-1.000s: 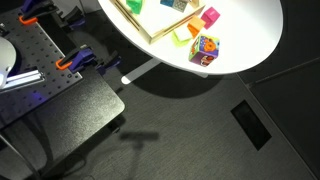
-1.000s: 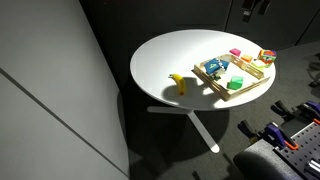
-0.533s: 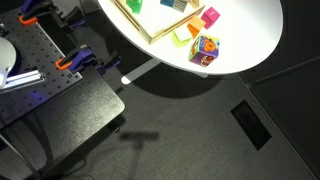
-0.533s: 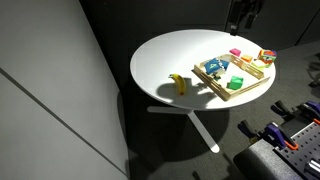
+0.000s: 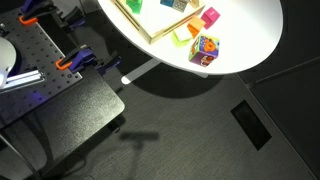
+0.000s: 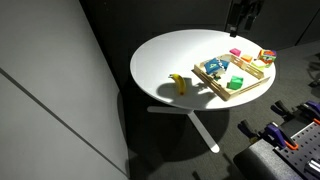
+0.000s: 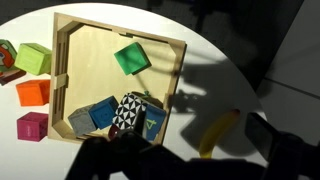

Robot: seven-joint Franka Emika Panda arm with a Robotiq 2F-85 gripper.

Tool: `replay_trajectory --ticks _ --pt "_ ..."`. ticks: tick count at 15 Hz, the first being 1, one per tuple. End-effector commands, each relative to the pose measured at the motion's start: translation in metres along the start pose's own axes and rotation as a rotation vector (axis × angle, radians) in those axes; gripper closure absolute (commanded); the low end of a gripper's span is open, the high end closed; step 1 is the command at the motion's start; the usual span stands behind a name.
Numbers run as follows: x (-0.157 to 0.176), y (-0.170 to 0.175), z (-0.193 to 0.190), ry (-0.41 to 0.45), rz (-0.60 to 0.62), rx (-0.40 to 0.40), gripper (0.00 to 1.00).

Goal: Put the banana in the box

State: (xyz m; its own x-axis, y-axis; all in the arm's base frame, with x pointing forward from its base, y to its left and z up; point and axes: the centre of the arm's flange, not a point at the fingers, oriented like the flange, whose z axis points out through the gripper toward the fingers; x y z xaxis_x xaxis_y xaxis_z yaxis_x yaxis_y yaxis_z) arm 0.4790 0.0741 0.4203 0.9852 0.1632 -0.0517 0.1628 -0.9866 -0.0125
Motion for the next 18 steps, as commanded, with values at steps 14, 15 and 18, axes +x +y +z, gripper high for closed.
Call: replay_trajectory --ticks 14,15,18 --pt "0.045 -0.025 0.055 -0.095 0.044 -0.001 0.0" --pt "0.048 -0.03 0.063 -0.101 0.05 -0.003 0.0" --pt "0.06 -0.044 0.083 -0.108 0.081 -0.013 0.0"
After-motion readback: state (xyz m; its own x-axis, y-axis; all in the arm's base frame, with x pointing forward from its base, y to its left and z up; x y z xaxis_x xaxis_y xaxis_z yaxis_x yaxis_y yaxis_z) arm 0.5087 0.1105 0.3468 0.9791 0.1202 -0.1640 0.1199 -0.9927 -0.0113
